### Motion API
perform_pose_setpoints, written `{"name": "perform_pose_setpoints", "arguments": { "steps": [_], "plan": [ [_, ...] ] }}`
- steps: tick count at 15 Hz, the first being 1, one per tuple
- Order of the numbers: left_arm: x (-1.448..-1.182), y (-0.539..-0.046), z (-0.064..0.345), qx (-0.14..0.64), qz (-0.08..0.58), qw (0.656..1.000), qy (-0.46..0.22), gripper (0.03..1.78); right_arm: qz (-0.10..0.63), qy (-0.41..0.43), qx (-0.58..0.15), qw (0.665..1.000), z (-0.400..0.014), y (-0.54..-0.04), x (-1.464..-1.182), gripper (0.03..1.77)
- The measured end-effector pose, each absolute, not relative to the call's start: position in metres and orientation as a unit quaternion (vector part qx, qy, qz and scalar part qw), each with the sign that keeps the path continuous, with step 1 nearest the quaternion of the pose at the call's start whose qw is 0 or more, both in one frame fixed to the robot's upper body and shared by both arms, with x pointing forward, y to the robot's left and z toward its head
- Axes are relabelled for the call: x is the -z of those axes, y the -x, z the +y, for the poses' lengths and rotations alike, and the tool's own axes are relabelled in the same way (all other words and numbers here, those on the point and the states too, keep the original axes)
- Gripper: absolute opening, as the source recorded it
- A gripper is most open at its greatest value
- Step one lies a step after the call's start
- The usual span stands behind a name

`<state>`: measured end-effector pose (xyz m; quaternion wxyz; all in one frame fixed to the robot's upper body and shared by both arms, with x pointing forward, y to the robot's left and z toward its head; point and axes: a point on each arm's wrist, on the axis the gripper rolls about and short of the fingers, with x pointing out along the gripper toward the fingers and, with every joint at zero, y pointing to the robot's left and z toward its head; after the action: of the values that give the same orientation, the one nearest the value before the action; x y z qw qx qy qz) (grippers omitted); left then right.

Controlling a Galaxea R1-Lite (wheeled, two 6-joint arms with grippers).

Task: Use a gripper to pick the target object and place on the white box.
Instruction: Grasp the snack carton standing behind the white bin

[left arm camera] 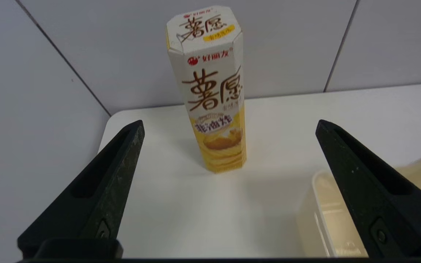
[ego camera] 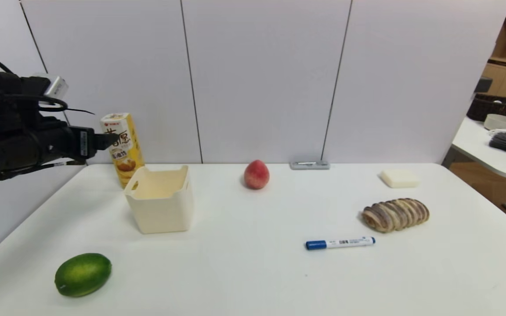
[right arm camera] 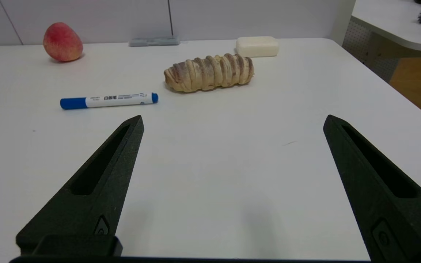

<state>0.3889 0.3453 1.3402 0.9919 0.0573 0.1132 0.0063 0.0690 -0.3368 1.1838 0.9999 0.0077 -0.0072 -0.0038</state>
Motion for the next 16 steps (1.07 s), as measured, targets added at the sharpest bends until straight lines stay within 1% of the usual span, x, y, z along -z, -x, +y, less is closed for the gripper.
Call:
{"name": "perform_pose_setpoints", "arguments": {
  "steps": [3, 7, 11, 13, 16],
  "plan": [
    [-1.322, -0.424, 0.346, 0.005, 0.057, 0.998, -0.042, 1.69, -0.007, -0.007, 0.004, 1.0, -0.337, -0.069, -1.184, 1.7],
    [-1.297, -0.454, 0.347, 0.004, -0.007, 1.0, -0.026, 1.69, -0.007, -0.008, 0.004, 1.0, -0.337, -0.069, -1.184, 1.7],
    [-1.274, -0.47, 0.35, 0.001, -0.015, 1.0, -0.024, 1.69, -0.007, -0.007, 0.004, 1.0, -0.337, -0.069, -1.184, 1.7],
    [-1.267, -0.477, 0.353, -0.003, -0.022, 0.999, -0.027, 1.69, -0.008, -0.007, 0.004, 1.0, -0.337, -0.069, -1.184, 1.7],
    [-1.26, -0.481, 0.358, -0.009, -0.015, 0.999, -0.032, 1.69, -0.007, -0.007, 0.004, 1.0, -0.337, -0.069, -1.184, 1.7]
  ]
}}
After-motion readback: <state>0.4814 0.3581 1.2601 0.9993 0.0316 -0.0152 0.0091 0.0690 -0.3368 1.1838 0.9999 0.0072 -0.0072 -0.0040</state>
